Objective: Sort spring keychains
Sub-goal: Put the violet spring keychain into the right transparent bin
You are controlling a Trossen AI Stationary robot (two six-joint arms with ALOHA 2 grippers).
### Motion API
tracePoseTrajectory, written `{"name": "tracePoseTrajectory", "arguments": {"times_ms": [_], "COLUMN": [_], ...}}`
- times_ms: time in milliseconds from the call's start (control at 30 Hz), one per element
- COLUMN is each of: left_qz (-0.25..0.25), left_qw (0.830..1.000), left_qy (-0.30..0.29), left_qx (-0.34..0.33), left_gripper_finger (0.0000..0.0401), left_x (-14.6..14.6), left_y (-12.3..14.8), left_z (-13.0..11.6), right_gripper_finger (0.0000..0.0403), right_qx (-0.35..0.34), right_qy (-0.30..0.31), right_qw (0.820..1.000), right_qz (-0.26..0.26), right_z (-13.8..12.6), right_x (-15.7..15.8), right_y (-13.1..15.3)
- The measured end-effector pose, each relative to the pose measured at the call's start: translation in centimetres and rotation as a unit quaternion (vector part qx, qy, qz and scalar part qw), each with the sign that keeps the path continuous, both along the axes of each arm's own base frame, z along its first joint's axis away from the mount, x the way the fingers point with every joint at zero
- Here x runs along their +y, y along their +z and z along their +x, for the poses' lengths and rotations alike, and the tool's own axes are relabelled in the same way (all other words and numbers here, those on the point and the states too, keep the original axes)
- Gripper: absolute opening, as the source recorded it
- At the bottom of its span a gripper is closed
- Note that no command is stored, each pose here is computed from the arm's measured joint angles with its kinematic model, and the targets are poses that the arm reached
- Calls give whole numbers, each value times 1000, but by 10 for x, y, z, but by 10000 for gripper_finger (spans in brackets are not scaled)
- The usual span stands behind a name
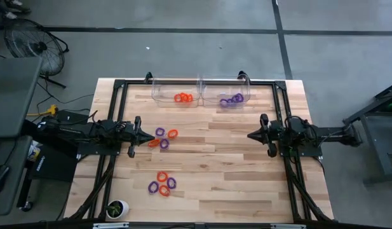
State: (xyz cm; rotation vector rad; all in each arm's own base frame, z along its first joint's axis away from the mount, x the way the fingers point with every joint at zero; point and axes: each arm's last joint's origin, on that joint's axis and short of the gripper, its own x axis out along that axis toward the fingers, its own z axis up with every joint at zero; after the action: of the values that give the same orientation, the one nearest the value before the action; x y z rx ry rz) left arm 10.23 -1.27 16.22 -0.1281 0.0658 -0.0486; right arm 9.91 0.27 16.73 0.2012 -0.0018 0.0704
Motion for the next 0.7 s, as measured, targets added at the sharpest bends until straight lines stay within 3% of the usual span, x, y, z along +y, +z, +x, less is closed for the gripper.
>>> {"name": "tracePoseTrajectory", "arguments": {"times_ms": [700], "left_qz": [0], "left_qw": [1000], "left_qy": [0], "left_qx": [0], "left_gripper_finger": [0], "left_x": [0], "left_y": [0], "left_z": [0], "right_gripper_finger": [0], "right_qx": [2], "right_qy": [-29], "right_qw": [1000], "right_qz": [5], "right_z": [0], "right_x": [-6], "right_y": [0]}}
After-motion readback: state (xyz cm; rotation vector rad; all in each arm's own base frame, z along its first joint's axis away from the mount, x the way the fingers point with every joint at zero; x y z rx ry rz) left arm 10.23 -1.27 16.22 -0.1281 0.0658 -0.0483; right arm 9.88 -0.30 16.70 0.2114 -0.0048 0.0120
